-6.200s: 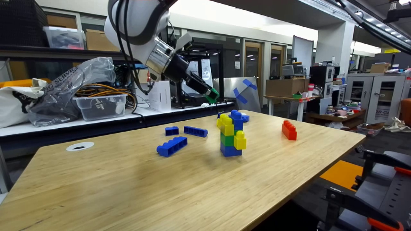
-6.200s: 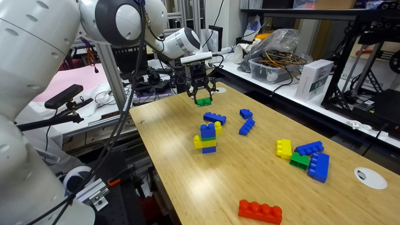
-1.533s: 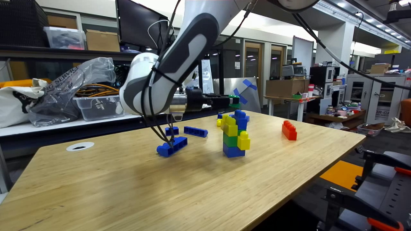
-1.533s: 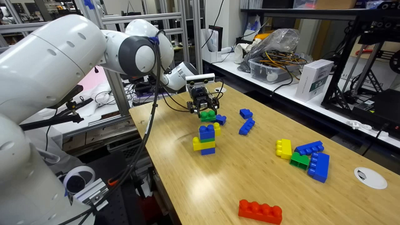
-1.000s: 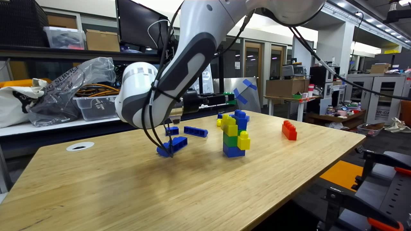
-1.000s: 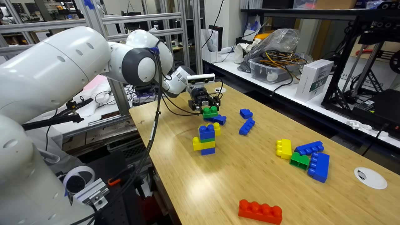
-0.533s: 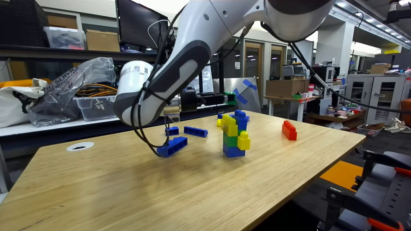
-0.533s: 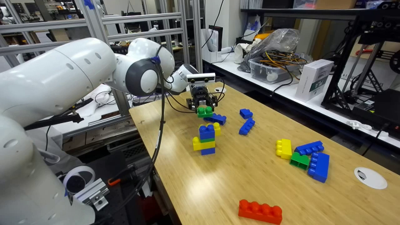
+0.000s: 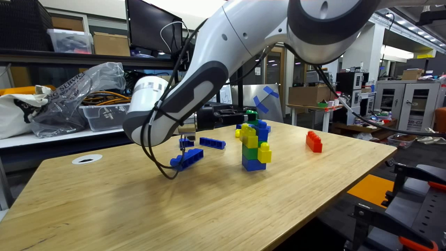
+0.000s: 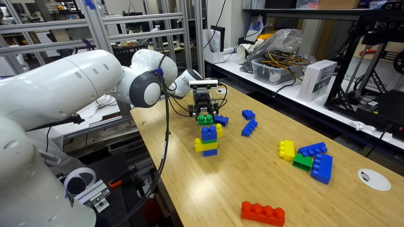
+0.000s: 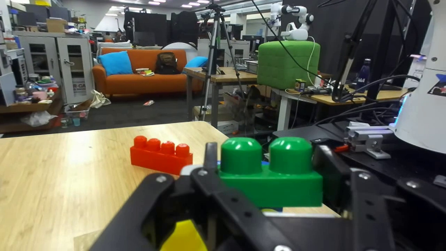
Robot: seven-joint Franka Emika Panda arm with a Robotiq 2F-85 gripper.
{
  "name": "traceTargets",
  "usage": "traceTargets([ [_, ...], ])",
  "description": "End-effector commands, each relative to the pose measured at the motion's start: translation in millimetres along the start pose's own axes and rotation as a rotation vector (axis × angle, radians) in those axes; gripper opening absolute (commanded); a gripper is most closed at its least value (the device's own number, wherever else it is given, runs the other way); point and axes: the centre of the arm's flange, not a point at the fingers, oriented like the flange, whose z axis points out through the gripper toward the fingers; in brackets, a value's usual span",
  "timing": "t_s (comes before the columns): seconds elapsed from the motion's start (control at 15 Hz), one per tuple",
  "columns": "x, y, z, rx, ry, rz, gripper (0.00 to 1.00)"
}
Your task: Take the green block on the right then place it at the top of the slack of blocks
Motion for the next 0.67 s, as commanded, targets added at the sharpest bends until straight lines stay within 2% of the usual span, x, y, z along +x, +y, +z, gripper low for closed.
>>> traceTargets([
  [0.0, 6, 11, -21, 0.013, 0.038, 0.02, 0.44],
  [0.6, 18, 7, -17, -0.058, 0.023, 0.022, 0.44],
])
